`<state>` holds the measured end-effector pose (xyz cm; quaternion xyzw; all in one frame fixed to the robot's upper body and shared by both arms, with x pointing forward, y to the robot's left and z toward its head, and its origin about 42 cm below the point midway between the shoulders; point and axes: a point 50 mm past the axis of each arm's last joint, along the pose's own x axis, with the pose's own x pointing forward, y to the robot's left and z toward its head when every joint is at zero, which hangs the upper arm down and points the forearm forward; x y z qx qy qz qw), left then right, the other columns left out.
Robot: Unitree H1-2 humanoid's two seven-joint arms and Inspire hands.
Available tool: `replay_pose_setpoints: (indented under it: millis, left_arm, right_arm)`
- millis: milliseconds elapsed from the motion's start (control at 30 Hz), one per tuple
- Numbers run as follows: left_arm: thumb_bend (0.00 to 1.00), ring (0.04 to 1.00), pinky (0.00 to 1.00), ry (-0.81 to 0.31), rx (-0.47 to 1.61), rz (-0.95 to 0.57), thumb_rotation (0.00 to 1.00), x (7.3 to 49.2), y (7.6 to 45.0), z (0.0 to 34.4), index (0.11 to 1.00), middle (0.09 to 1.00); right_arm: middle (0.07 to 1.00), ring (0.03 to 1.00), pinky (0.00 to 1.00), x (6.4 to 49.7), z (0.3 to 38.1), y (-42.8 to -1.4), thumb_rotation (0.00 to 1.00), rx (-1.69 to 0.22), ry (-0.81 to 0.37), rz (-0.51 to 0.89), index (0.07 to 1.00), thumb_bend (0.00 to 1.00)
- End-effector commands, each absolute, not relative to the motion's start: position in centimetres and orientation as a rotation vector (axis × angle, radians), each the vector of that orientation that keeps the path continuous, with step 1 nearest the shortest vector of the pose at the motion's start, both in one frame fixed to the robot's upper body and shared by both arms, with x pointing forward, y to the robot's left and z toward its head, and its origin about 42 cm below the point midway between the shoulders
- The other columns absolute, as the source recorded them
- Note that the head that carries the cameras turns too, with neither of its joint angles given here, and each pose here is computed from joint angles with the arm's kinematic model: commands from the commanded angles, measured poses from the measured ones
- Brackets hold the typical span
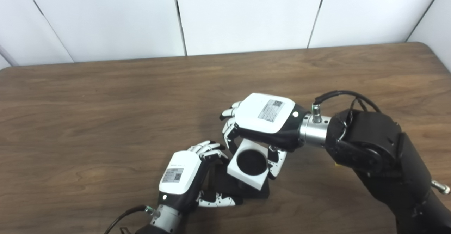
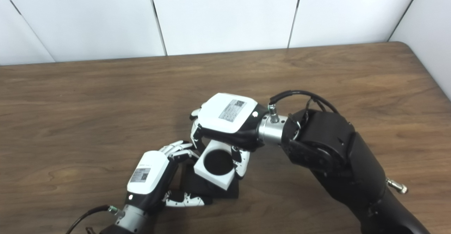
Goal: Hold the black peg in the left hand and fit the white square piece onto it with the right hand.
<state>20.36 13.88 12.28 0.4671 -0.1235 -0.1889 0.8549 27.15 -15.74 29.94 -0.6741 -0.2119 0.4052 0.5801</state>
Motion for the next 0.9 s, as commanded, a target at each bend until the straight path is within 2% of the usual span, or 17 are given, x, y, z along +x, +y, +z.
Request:
replay_pose_setpoints:
  millis: [0, 67, 233, 533, 867]
  left_arm:
    - [0.51, 0.858, 0.8, -0.228, 0.983, -0.44, 0.05, 19.8, 13.5, 11.9, 0.488, 0.796]
    - [0.51, 0.86, 0.8, -0.225, 0.982, -0.442, 0.05, 19.8, 13.5, 11.9, 0.489, 0.797]
    - [0.51, 0.859, 0.8, -0.228, 0.983, -0.442, 0.05, 19.9, 13.6, 11.8, 0.489, 0.798]
    - [0.51, 0.856, 0.8, -0.23, 0.985, -0.439, 0.05, 20.0, 13.5, 11.8, 0.488, 0.794]
    - [0.51, 0.845, 0.82, -0.229, 1.01, -0.42, 0.06, 20.2, 13.9, 11.8, 0.49, 0.784]
  right_arm:
    - [0.788, 0.918, 0.9, 27.2, 31.5, -15.8, 0.28, -1.629, -0.546, 0.89, 0.643, 0.93]
    - [0.821, 0.938, 0.92, 27.2, 31.5, -15.8, 0.35, -1.645, -0.52, 0.894, 0.698, 0.99]
    - [0.865, 0.968, 0.94, 27.1, 31.7, -15.7, 0.44, -1.661, -0.493, 0.89, 0.738, 1.0]
    - [0.862, 0.978, 0.96, 26.9, 31.9, -15.9, 0.45, -1.654, -0.477, 0.884, 0.736, 1.0]
    - [0.854, 0.964, 0.94, 27.3, 32.7, -16.9, 0.47, -1.597, -0.487, 0.816, 0.728, 1.0]
